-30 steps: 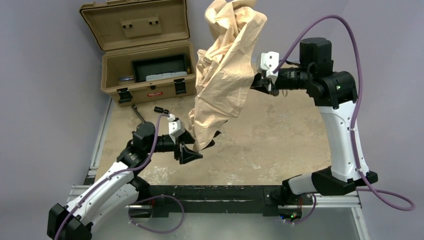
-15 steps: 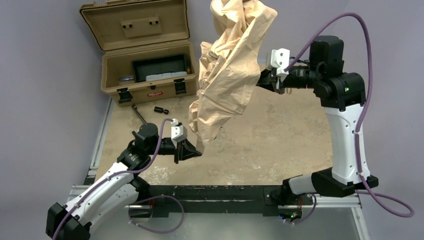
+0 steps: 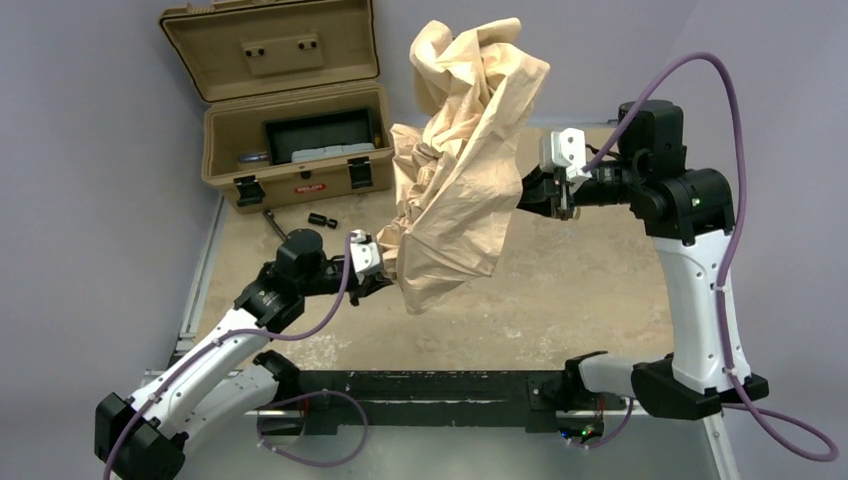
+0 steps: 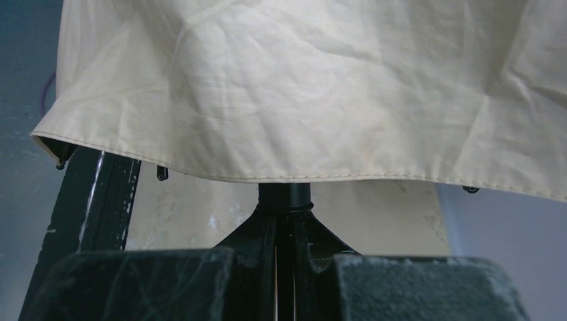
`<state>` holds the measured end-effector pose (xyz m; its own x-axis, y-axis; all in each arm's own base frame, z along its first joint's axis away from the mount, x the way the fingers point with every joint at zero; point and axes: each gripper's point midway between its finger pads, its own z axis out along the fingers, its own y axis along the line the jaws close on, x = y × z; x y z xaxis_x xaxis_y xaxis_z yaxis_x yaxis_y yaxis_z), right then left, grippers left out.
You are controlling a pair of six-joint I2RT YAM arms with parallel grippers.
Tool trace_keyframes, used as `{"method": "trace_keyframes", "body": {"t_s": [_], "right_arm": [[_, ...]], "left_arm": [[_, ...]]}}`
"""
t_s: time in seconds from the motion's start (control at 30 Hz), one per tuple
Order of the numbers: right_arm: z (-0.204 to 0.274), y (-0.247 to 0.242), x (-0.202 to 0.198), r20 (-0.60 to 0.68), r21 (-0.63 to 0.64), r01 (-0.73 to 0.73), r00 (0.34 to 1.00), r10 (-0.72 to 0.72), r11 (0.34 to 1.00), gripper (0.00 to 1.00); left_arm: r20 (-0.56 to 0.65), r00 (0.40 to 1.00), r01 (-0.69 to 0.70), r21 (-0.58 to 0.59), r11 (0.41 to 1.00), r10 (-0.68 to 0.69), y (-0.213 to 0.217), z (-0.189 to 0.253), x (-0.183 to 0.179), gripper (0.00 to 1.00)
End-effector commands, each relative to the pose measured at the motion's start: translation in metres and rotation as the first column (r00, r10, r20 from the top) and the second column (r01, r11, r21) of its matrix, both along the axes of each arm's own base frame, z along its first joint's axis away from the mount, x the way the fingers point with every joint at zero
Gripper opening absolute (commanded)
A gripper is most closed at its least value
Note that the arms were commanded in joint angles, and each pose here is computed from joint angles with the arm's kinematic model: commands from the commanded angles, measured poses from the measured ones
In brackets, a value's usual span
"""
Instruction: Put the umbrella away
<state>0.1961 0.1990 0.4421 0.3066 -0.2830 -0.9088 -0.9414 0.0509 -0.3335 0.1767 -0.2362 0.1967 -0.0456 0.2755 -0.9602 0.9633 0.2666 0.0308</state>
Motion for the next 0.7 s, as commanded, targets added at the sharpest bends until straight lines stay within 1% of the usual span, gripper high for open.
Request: {"method": "trace_keyframes", "body": {"t_s": [0.0, 0.13, 0.23, 0.37, 0.43, 0.57, 0.67], "right_arm": [[0.012, 0.005, -0.027, 0.06, 0.045, -0.084, 0.995, 0.082, 0.995, 0.0], [-0.007, 0.009, -0.035, 0.021, 0.025, -0.11, 0.994, 0.11, 0.994, 0.0], [-0.021, 0.015, -0.046, -0.012, 0.023, -0.158, 0.987, 0.159, 0.987, 0.0], [-0.038, 0.017, -0.051, -0.052, 0.01, -0.178, 0.983, 0.178, 0.984, 0.0], [-0.041, 0.016, -0.051, -0.044, -0.007, -0.167, 0.985, 0.167, 0.986, 0.0], [-0.035, 0.014, -0.058, -0.013, -0.001, -0.172, 0.985, 0.172, 0.985, 0.0], [-0.041, 0.017, -0.063, -0.039, 0.008, -0.203, 0.978, 0.204, 0.979, 0.0]], "left_arm": [[0.172, 0.983, -0.067, 0.039, 0.997, 0.059, 0.008, 0.018, 0.029, 0.0], [0.206, 0.975, -0.092, 0.032, 0.995, 0.084, 0.011, 0.025, 0.04, 0.0], [0.223, 0.971, -0.092, 0.013, 0.996, 0.086, 0.01, 0.03, 0.045, 0.0], [0.246, 0.964, -0.097, -0.017, 0.995, 0.099, 0.008, 0.039, 0.051, 0.0], [0.262, 0.959, -0.105, -0.037, 0.994, 0.111, 0.01, 0.043, 0.052, 0.0], [0.287, 0.946, -0.144, -0.044, 0.989, 0.15, 0.02, 0.045, 0.054, 0.0], [0.313, 0.932, -0.175, -0.045, 0.984, 0.18, 0.028, 0.048, 0.057, 0.0]]}}
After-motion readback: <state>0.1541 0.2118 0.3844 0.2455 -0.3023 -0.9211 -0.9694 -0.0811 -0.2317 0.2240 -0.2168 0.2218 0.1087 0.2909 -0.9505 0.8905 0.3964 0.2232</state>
